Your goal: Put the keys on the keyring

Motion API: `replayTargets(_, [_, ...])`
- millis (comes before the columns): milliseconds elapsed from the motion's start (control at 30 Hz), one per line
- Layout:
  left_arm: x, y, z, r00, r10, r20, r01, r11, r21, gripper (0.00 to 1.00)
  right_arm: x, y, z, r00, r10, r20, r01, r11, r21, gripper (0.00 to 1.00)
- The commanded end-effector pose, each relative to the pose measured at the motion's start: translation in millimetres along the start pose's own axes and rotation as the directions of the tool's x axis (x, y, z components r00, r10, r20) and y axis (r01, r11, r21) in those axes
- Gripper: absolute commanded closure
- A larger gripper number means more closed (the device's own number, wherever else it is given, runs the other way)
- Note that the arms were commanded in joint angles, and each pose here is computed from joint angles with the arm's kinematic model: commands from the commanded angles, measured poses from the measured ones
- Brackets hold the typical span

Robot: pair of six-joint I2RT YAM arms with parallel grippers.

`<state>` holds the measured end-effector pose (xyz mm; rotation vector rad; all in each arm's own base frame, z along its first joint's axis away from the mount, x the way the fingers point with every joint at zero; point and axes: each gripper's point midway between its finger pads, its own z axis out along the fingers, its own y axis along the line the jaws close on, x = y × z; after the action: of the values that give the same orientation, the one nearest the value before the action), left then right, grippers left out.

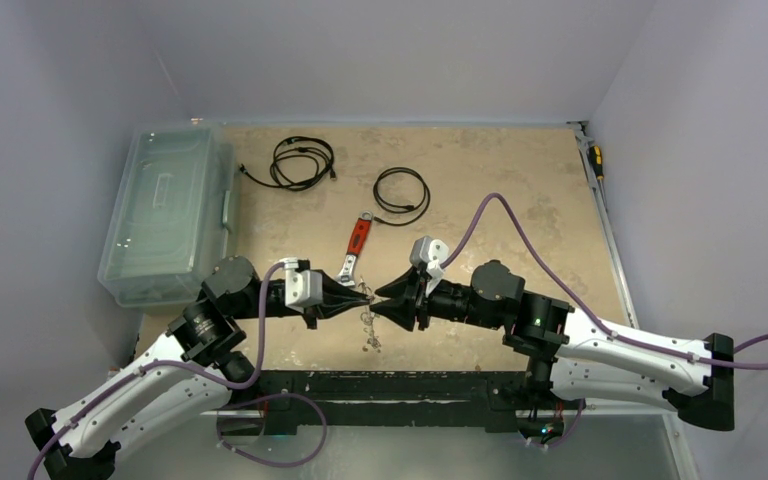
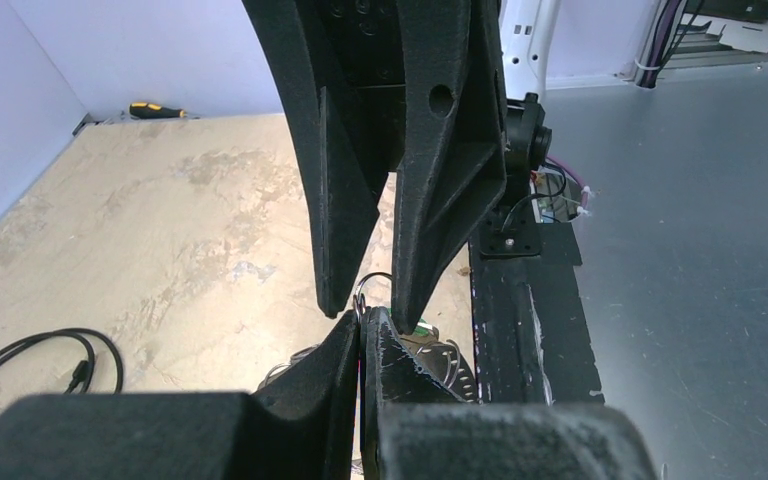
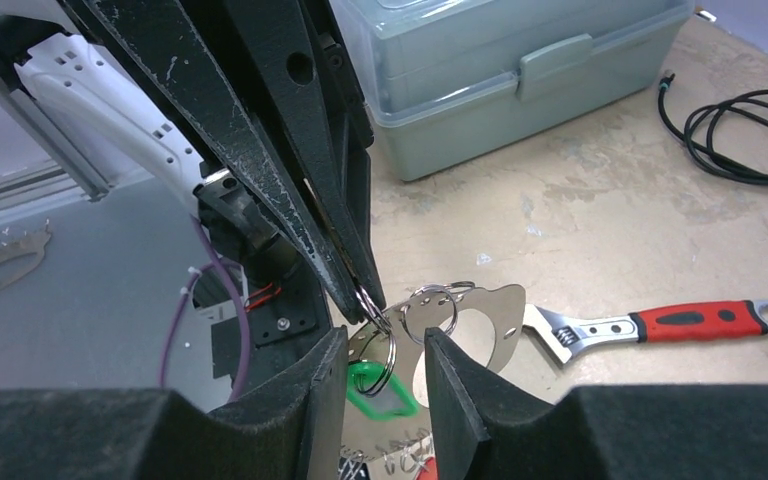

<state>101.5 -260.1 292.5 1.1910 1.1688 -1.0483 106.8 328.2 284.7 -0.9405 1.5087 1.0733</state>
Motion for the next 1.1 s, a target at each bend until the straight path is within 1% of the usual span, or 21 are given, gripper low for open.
replayTargets(0, [-32.8,-3.4,-1.4,0.993,0.062,0.096,-0.064,0.998,0.019,1.00,-16.3,3.5,-0.6,0.997,-0.042,0.064,0.043,0.999,-0.024,0.64])
replayTargets(200, [-33.3,-4.8,-1.8,0.993,0.063,0.101,-0.066,0.997,0.025,1.00,-19.9,4.3,-0.4,0.995,-0.068,0.079,0.071,0.997,-0.034,0.67])
replayTargets(367, [-34.2,-4.9,-2.3,0.993,0.064,0.104,-0.067,0.997,0.024,1.00,-13.8,8.4,1.3,0.994,-0.081,0.071,0.086,0.994,-0.067,0.70])
replayTargets(567, [-35.3,-7.9,-2.3,0.992,0.064,0.109,-0.068,0.997,0.041,1.00,-15.6,10.1,0.1,0.990,-0.104,0.095,0.111,0.991,-0.080,0.73])
replayTargets(933, [-35.2,-12.0,-1.8,0.992,0.061,0.112,-0.068,0.996,0.065,1.00,-15.7,9.9,-2.7,0.980,-0.158,0.122,0.169,0.982,-0.088,0.75])
replayTargets(1067, [-34.9,-12.6,-1.3,0.992,0.058,0.112,-0.067,0.995,0.071,1.00,-15.2,11.8,-3.3,0.972,-0.195,0.128,0.208,0.973,-0.103,0.81])
